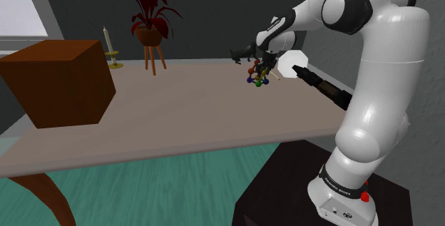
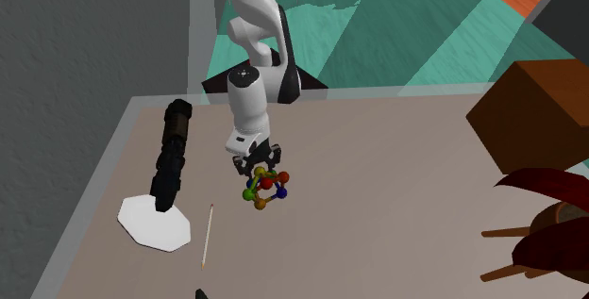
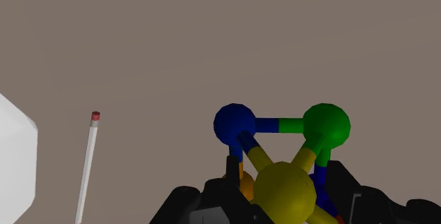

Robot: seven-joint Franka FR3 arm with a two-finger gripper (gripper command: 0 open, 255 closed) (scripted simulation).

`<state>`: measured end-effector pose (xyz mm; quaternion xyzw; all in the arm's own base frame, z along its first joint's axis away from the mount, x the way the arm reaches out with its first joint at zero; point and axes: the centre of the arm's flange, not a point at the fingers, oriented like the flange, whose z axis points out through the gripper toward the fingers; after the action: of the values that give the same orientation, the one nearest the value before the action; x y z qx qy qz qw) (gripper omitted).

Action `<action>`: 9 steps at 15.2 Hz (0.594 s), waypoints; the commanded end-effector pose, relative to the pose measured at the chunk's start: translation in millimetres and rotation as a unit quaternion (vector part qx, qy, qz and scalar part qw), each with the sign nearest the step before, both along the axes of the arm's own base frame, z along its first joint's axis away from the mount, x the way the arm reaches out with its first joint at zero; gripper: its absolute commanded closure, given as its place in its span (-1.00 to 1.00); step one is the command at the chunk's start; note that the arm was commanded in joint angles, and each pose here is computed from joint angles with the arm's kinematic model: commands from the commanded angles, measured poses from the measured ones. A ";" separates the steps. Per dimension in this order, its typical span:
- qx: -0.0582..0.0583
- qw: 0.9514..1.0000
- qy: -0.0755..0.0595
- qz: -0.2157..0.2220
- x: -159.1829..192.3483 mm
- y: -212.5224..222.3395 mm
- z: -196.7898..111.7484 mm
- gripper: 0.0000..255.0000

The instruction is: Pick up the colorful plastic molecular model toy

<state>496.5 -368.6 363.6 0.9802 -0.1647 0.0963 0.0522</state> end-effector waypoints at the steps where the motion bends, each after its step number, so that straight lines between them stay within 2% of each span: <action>1: 0.000 1.000 0.001 0.001 0.5 0.7 -1.1 1.00; 6: 0.000 1.000 0.001 0.001 -0.1 0.5 -1.4 1.00; 9: 0.000 1.000 0.001 0.001 -0.1 0.5 14.5 1.00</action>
<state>496.0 -369.2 373.6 0.9804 -0.1642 0.0955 0.0517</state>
